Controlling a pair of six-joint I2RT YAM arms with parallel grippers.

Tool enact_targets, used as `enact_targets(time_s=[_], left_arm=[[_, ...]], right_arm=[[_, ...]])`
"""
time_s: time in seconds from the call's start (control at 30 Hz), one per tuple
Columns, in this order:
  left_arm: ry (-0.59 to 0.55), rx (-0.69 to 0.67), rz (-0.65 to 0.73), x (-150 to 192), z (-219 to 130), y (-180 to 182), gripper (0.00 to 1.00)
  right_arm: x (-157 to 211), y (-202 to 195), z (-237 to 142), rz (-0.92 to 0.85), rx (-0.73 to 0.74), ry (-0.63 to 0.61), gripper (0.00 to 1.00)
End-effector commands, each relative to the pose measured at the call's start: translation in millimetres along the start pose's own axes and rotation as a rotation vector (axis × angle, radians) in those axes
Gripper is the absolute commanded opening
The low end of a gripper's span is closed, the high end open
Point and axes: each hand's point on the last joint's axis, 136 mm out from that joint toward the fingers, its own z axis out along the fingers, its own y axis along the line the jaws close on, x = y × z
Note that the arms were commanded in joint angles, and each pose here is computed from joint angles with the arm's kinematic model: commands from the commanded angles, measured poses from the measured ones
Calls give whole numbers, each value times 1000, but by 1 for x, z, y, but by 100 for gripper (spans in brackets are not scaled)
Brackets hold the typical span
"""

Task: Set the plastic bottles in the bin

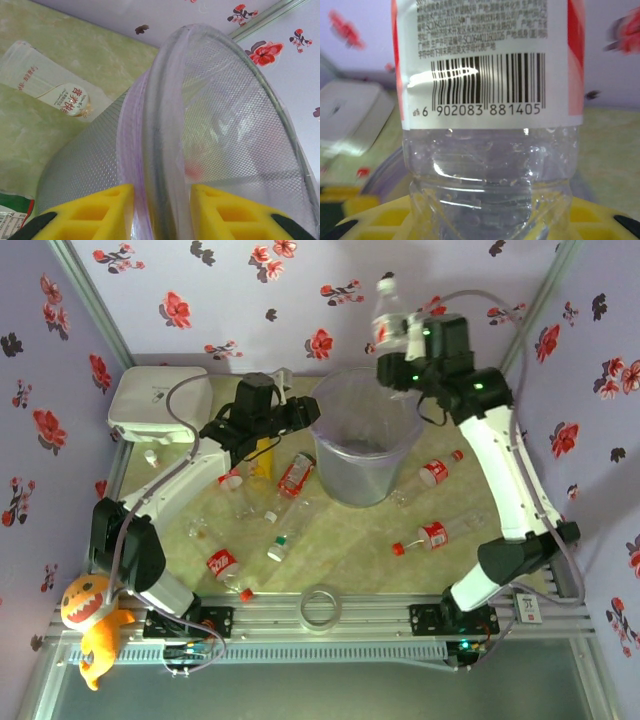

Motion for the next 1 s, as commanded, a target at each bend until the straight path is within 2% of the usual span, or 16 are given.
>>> enact_targets(time_s=[0.0, 0.13, 0.43, 0.7, 0.97], left_arm=[[11, 0, 20, 3, 5, -5, 34], [5, -4, 21, 2, 5, -5, 34], [-2, -14, 23, 0, 8, -3, 33], [-6, -14, 11, -1, 13, -2, 33], [-9, -19, 11, -2, 11, -1, 33]], right_arm=[[31, 33, 13, -86, -89, 129, 42], [60, 47, 25, -107, -117, 208, 42], [113, 38, 26, -87, -118, 290, 42], [136, 26, 36, -88, -89, 355, 44], [143, 18, 46, -68, -80, 381, 59]])
